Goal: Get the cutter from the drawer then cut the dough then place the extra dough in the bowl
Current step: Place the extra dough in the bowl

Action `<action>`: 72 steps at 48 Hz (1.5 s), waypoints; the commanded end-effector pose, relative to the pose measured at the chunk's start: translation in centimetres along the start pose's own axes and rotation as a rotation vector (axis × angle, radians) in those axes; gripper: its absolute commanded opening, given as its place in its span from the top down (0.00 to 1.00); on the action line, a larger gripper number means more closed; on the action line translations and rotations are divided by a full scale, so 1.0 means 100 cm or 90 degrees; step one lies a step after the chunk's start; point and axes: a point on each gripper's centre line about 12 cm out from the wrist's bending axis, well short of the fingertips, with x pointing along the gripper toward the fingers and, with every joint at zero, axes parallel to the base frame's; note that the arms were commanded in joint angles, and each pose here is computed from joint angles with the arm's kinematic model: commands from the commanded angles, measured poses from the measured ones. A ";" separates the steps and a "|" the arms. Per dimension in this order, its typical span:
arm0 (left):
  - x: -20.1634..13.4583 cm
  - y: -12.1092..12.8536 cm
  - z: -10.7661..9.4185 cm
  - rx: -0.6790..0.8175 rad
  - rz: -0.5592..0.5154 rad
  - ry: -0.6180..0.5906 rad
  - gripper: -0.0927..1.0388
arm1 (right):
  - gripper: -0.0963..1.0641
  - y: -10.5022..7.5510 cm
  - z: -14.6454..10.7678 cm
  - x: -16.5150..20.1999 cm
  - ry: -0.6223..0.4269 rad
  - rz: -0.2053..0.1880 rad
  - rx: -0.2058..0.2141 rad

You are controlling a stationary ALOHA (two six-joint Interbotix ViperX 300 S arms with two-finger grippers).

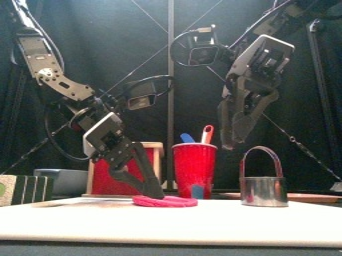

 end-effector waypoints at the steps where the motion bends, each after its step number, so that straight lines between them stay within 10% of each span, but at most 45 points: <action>1: 0.000 -0.003 -0.005 0.001 -0.009 0.020 0.24 | 0.24 0.000 0.009 -0.008 -0.025 0.000 0.000; 27: -0.002 -0.025 -0.005 0.027 -0.044 0.030 0.48 | 0.24 -0.004 0.007 -0.008 -0.019 -0.004 0.005; 43: -0.044 -0.021 0.055 0.040 -0.047 -0.127 0.48 | 0.24 -0.013 0.008 -0.010 -0.021 -0.013 0.016; 72: -0.206 0.109 0.035 -0.050 0.133 -0.315 0.48 | 0.24 -0.022 0.012 -0.014 -0.045 -0.023 0.024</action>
